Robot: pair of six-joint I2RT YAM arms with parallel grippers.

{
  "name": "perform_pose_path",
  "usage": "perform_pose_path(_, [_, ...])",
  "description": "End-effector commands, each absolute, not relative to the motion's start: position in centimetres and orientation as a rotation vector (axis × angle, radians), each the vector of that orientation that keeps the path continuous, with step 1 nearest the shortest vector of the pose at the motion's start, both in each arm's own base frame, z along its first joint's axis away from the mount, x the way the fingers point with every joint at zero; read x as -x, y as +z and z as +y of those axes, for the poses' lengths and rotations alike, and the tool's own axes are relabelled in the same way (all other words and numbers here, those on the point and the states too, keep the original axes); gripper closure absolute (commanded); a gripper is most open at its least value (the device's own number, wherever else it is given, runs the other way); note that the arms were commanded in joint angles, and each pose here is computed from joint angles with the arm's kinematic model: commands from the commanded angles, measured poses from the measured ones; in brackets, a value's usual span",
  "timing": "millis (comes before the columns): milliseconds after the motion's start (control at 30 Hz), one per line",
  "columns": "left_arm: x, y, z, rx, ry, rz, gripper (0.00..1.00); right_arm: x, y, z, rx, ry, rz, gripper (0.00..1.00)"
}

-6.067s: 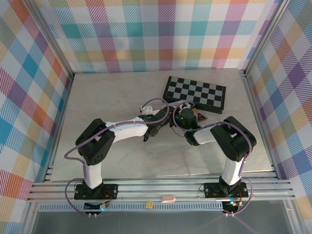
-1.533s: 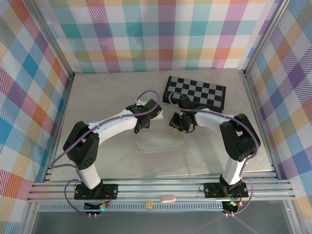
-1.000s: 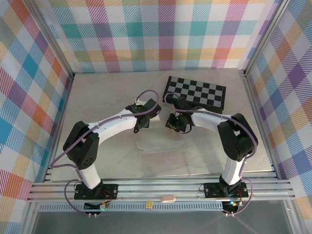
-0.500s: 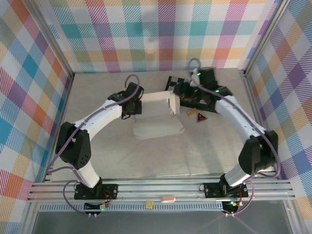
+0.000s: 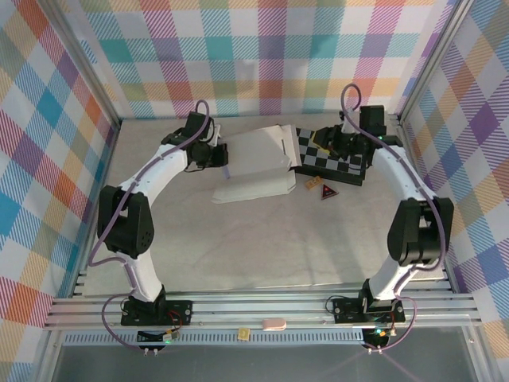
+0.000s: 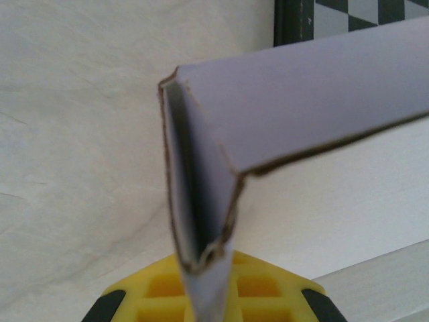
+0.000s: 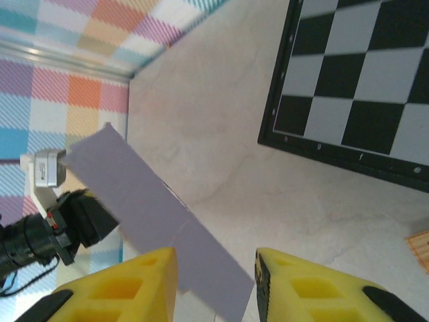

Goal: Fold the paper box

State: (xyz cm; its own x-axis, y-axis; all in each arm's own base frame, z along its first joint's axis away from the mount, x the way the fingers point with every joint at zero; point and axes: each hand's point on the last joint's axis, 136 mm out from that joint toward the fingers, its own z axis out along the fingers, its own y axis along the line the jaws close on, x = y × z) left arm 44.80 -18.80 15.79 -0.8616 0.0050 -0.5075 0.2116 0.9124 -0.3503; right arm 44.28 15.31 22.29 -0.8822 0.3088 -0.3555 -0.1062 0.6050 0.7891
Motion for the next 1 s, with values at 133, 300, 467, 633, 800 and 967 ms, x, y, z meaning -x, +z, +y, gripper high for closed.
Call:
perform_pose_path(133, [-45.0,17.1,-20.7,-0.209,-0.702,2.515,1.0,-43.9,23.5,17.4,0.119,1.363,2.299,0.68])
perform_pose_path(300, [-44.7,16.8,-20.8,-0.215,-0.716,2.532,1.0,-43.5,23.1,18.0,0.174,1.401,2.283,0.67])
perform_pose_path(467, [-44.7,16.5,-20.7,-0.212,-0.709,2.542,1.0,-43.1,23.5,18.6,0.209,1.415,2.272,0.67])
perform_pose_path(633, [-44.8,16.6,-20.8,-0.218,-0.706,2.542,1.0,-42.8,24.0,19.4,0.243,1.406,2.268,0.67])
perform_pose_path(800, [-45.0,16.8,-20.9,-0.226,-0.713,2.536,1.0,-42.5,23.9,20.4,0.284,1.359,2.286,0.67])
perform_pose_path(967, [-44.9,17.0,-20.9,-0.249,-0.709,2.533,1.0,-42.5,23.3,21.1,0.318,1.278,2.316,0.66])
